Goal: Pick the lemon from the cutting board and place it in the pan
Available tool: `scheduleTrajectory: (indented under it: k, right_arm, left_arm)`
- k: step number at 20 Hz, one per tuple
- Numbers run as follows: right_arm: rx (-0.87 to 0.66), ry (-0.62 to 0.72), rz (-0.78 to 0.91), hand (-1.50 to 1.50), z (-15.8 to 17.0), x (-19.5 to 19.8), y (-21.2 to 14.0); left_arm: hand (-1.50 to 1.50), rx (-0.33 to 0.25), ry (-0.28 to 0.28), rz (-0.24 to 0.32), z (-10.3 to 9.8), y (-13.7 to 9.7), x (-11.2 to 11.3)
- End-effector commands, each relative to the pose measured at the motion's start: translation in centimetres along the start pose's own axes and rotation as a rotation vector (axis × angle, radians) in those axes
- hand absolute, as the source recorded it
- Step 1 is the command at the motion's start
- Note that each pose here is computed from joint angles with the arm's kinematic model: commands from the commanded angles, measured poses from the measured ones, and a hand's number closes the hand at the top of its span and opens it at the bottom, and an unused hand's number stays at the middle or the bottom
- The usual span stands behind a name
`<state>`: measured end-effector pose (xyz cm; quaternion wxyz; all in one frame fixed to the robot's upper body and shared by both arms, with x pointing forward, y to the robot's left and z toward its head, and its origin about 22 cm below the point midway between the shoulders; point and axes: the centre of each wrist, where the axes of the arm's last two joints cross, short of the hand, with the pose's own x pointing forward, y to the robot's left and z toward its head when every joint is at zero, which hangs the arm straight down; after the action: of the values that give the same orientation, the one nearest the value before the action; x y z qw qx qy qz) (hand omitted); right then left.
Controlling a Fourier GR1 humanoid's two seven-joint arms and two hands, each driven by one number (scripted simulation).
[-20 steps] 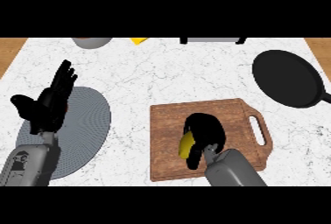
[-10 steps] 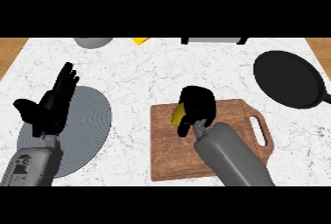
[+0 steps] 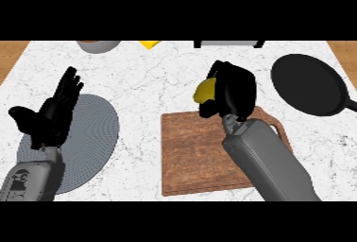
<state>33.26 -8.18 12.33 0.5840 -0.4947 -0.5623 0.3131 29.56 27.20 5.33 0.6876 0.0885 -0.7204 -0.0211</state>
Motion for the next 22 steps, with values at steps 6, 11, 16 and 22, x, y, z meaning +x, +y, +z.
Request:
scheduleTrajectory:
  k: [6, 11, 16, 22]
  right_arm:
    - [-0.182, 0.120, -0.337, 1.50, -4.6, -5.2, -4.8]
    - [-0.246, 0.156, -0.320, 1.50, -8.4, -13.3, -7.4]
    - [-0.299, 0.208, -0.235, 1.50, -10.9, -20.0, -8.1]
    - [-0.339, 0.277, -0.044, 1.50, -12.4, -27.7, -7.5]
  left_arm:
    - [0.00, -0.014, -0.001, -0.009, -0.1, -0.4, -1.1]
    - [0.00, -0.007, -0.008, -0.010, 1.2, -1.2, -0.2]
    - [0.00, 0.002, -0.001, 0.007, -0.7, -0.3, -1.0]
    - [0.00, -0.031, -0.020, 0.007, -0.7, -0.7, 0.0]
